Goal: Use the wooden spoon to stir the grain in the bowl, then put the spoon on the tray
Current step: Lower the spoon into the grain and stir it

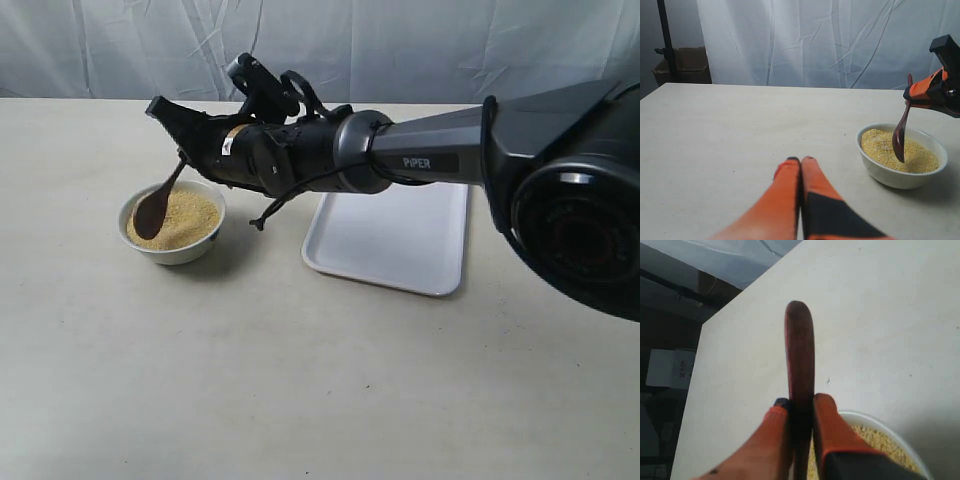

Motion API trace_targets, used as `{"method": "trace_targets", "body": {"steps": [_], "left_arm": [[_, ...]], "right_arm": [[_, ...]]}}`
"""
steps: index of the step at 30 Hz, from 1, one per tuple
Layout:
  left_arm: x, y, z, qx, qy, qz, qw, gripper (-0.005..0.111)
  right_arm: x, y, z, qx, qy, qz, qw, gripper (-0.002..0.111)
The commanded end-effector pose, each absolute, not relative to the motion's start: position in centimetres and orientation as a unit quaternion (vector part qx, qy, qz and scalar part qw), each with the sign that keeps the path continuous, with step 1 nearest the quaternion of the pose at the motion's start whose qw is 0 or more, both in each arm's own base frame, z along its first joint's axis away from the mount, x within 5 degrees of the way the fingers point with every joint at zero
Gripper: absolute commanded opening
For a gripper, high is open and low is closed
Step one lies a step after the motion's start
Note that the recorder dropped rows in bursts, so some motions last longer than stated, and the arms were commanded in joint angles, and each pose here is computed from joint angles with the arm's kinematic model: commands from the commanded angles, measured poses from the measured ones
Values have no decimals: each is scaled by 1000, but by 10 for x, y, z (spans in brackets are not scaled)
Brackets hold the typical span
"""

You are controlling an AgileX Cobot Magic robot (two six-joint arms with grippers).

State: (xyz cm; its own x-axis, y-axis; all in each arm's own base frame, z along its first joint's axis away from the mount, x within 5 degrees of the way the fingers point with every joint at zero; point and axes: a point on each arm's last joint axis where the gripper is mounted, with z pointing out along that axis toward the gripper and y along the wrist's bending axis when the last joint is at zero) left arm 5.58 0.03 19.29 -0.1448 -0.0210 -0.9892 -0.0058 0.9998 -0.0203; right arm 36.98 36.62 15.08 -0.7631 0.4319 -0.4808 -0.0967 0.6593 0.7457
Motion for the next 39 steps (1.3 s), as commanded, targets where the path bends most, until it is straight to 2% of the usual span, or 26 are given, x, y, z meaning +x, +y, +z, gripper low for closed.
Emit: {"method": "trace_targets", "body": {"steps": [1,8,27,30,32,34,39], "left_arm": [[56,0,193,-9,754,-6,657,0],[56,0,193,-9,754,-6,657,0],[56,0,193,-9,754,-6,657,0],[56,0,193,-9,754,-6,657,0],[56,0,193,-9,754,-6,657,0],[56,0,193,-9,754,-6,657,0],[56,0,193,-9,754,-6,657,0]], "right_arm": [[374,367,149,101,837,412,345,-1],[376,366,131,111,843,405,337,-1],[372,365,124,83,869,370,319,-1],[372,364,124,82,870,368,317,11],[372,364,124,84,870,369,316,25],[372,364,123,84,871,368,316,34],[372,364,123,84,871,367,315,34]]}}
